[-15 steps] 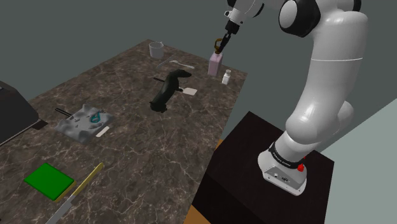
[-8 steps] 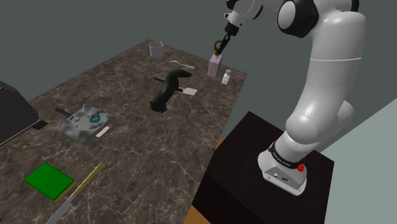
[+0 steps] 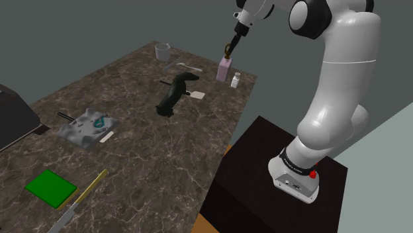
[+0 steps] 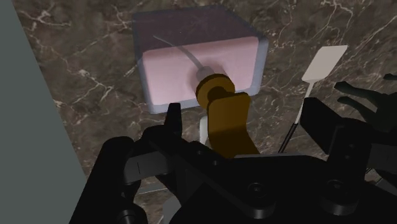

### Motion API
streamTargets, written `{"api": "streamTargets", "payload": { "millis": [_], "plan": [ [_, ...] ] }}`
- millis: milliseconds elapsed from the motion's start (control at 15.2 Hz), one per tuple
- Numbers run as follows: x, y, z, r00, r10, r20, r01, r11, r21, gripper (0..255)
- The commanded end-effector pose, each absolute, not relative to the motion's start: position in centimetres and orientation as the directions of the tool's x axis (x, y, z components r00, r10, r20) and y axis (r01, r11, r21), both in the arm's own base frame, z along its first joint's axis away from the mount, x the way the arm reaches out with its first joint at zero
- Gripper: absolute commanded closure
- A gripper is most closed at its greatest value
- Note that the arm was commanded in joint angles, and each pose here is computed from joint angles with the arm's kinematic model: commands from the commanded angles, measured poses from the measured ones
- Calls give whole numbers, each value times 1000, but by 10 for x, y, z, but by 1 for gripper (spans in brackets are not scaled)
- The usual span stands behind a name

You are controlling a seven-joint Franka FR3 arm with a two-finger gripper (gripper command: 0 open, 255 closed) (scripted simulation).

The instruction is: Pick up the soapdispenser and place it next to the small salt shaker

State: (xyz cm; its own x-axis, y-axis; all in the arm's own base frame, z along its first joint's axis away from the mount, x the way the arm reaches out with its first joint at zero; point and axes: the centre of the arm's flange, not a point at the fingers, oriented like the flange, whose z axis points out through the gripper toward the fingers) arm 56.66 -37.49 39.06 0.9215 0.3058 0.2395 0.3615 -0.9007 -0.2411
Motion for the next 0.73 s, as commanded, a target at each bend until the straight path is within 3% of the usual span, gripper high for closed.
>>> {"api": "streamTargets", "payload": {
  "millis": [0,660],
  "plan": [
    [563,-381,410,921,306,239,362,-901,-241,0],
    [560,-388,432,921,306,240,362,-901,-241,0]
  ]
}}
